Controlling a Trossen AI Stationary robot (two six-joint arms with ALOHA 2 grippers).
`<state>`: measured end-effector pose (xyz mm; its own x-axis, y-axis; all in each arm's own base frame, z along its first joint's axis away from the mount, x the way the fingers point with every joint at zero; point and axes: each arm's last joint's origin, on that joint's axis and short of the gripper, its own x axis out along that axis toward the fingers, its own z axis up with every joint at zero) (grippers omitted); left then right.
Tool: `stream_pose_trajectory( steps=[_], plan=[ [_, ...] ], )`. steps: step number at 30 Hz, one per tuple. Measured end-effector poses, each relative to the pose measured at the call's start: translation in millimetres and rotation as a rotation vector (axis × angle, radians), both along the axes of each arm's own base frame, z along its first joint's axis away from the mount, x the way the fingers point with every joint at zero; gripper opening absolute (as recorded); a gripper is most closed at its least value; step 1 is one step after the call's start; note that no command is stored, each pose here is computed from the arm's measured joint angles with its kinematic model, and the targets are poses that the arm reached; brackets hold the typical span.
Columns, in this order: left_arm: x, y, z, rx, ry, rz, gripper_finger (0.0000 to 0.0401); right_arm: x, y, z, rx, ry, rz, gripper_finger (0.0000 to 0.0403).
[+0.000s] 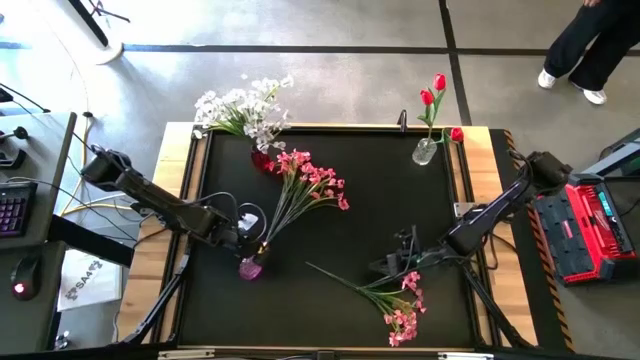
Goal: Sort flowers into vase by color
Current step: Put the top pink flowers into the violet vase
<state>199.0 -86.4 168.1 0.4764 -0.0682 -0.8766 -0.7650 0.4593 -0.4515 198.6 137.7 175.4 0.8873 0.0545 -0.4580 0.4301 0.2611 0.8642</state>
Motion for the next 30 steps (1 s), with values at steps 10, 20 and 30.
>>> stream_pose_trajectory(
  steps=[10, 20, 30],
  plan=[
    [7, 14, -20, -0.006, 0.133, 0.071, 0.0245, 3, -4, -1, -0.052, 0.014, 0.051, 0.0206],
    [14, 10, -30, 0.027, 0.213, 0.017, 0.0192, 2, -4, -2, -0.089, 0.029, 0.094, 0.0206],
    [23, 7, -11, 0.061, 0.225, -0.037, 0.0088, 1, -5, -5, -0.11, 0.062, 0.097, 0.0206]
  ],
)
